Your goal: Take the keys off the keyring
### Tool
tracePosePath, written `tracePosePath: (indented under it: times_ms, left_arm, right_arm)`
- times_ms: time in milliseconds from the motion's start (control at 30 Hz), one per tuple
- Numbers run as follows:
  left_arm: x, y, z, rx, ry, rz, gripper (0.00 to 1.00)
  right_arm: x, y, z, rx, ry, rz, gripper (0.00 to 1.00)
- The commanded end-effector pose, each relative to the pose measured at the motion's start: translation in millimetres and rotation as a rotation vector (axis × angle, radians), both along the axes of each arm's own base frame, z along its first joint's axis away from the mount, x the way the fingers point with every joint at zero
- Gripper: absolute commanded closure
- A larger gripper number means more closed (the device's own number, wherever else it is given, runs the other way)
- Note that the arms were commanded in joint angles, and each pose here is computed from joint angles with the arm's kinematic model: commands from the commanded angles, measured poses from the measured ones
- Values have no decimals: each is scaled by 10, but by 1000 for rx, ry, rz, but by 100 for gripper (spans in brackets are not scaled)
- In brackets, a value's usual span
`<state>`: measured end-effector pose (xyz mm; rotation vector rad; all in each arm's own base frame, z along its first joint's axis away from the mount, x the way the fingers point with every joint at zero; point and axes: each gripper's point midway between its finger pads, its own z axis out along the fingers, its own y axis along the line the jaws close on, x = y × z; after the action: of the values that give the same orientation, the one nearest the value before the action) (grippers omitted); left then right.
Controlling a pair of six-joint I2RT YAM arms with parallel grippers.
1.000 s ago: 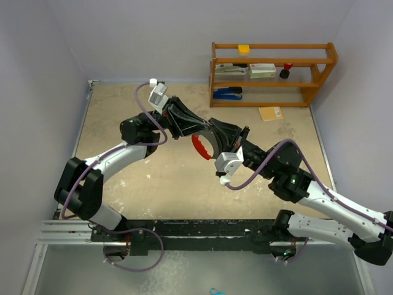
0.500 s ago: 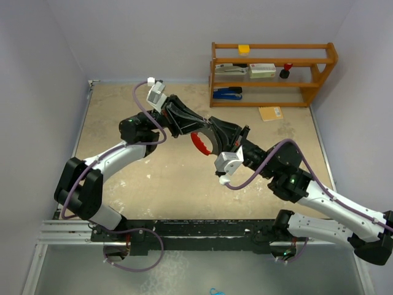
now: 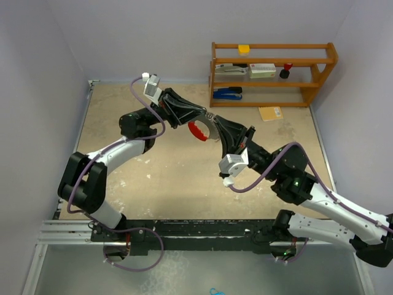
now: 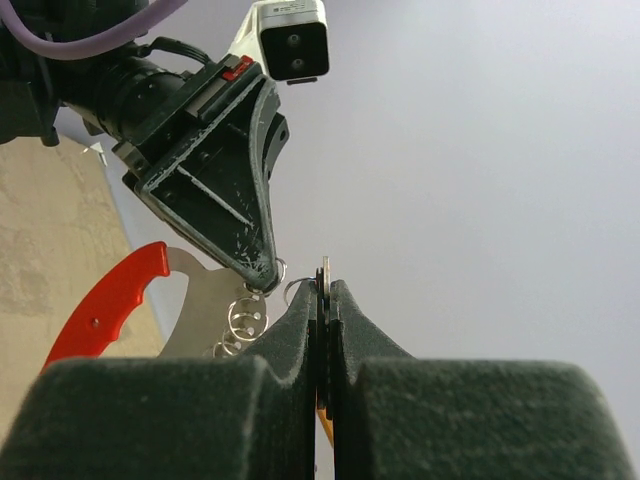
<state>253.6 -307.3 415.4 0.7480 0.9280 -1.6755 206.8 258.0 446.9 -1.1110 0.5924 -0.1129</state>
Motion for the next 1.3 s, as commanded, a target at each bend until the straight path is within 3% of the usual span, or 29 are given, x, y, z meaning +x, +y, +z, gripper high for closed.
tracePosePath:
  times_ms: [0,200,400,567,700,833,1033,1267]
  left_arm:
    - [-8,145,341,-119,-61,33,100]
    - [424,187,150,-67,22,176,100]
    - [1126,226,-541,157,158,465,100]
    - [1429,410,-1118,344,249,641,100]
    - [1677,634,-1637,426,400,694,100]
    - [1721,605,-1857,276,529,525,100]
    - [1531,529,-2048,27,704,244,100]
    - [1659,545,-2455,19,762,247,100]
  right_arm:
    - [-18,-76,157,47,-36,-19,100]
    - [142,-31,56,47,7,-76,100]
    - [644,15,-135,30,116,-246,100]
    - [1285,-199,-374,151,349,-291,100]
    - [1797,-402,-773,201,520,-388,100]
    - [2204,-463,-1333,237,715,-472,100]
    - [2374,-509,-2011,295,927,-526,100]
    - [2314,-467,-2674,265,1117,-521,100]
